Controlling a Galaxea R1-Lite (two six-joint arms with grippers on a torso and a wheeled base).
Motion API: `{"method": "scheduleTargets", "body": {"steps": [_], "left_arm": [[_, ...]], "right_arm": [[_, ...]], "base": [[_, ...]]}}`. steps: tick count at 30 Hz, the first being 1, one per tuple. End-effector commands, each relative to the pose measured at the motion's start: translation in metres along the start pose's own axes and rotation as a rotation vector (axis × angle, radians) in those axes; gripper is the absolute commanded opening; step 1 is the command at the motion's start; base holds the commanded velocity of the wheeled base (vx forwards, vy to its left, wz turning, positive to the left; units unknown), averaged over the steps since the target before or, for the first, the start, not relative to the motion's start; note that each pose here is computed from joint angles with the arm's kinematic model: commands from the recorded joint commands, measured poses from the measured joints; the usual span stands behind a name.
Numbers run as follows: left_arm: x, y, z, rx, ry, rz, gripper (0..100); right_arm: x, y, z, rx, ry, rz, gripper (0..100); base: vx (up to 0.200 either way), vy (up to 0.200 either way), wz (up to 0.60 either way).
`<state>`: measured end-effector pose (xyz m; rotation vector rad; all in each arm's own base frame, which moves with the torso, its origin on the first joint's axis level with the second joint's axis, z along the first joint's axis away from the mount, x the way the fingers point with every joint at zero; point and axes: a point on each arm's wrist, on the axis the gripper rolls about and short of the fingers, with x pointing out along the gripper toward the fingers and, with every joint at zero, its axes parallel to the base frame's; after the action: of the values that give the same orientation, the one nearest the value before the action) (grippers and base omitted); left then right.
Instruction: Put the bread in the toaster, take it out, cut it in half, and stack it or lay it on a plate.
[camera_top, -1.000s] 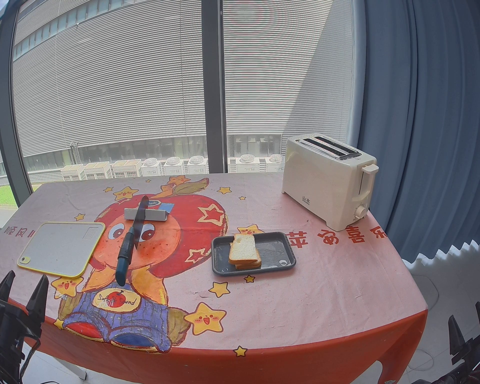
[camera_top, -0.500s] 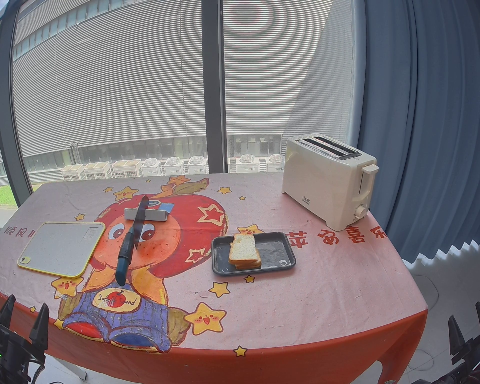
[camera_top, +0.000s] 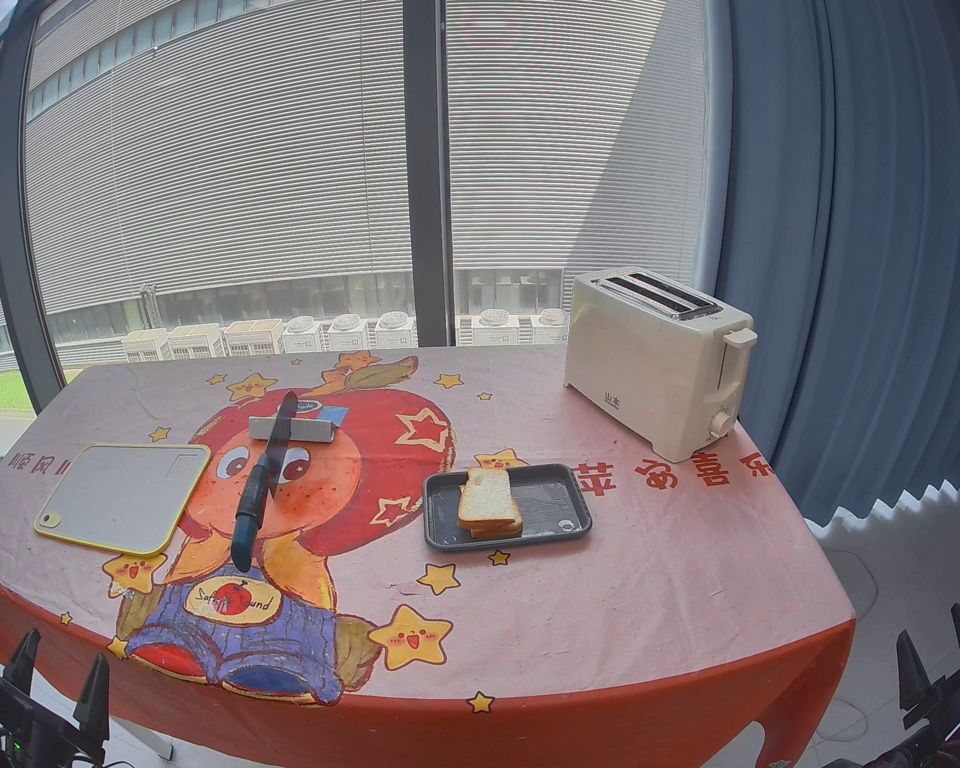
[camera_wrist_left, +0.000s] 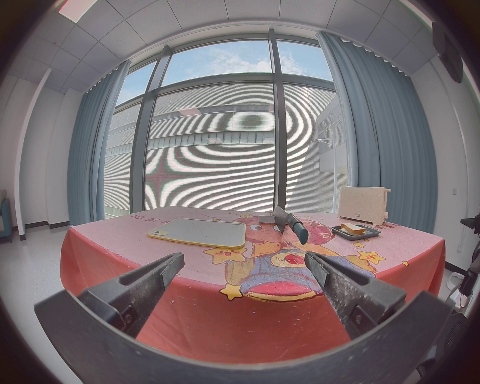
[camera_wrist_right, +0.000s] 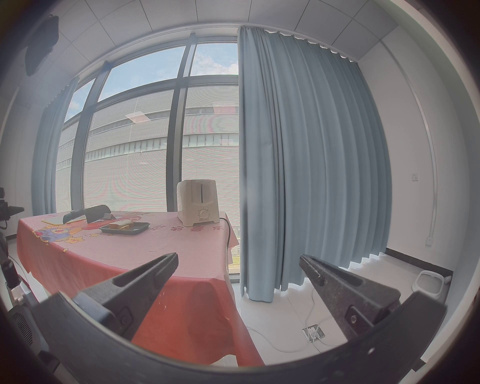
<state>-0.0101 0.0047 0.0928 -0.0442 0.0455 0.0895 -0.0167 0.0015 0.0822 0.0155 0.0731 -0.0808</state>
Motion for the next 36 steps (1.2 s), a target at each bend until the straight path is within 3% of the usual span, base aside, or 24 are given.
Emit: {"method": "scheduleTargets", "body": {"steps": [1, 8, 12, 16, 18, 23, 36], "left_arm": [[-0.0062, 0.0013, -0.0092, -0.005, -0.036, -0.015, 100], [-0.0061, 0.0012, -0.0105, -0.005, -0.027, -0.021, 100], [-0.0061, -0.0003, -0.0118, -0.005, -0.011, -0.086, 100], [-0.0062, -0.0008, -0.0134, 0.012, 0.004, -0.111, 100], [-0.0063, -0.0012, -0.015, 0.037, 0.019, -0.132, 100], [-0.0063, -0.0019, -0.0164, 0.055, 0.034, -0.167, 100], [-0.0063, -0.0019, -0.0164, 0.05, 0.034, -0.164, 100]], "right_arm": [[0.0012, -0.0001, -0.0045, 0.0, 0.017, 0.0, 100], [0.0011, -0.0001, -0.0047, 0.0, 0.017, 0.0, 100], [0.0012, -0.0001, -0.0045, 0.0, 0.017, 0.0, 100], [0.0012, -0.0001, -0.0045, 0.0, 0.017, 0.0, 100], [0.0012, -0.0001, -0.0049, 0.0, 0.017, 0.0, 100], [0.0012, -0.0001, -0.0045, 0.0, 0.017, 0.0, 100], [0.0012, -0.0001, -0.0045, 0.0, 0.017, 0.0, 100]], "base": [[0.0, 0.0, 0.0], [0.0, 0.0, 0.0], [0.0, 0.0, 0.0], [0.0, 0.0, 0.0], [0.0, 0.0, 0.0], [0.0, 0.0, 0.0], [0.0, 0.0, 0.0]]}}
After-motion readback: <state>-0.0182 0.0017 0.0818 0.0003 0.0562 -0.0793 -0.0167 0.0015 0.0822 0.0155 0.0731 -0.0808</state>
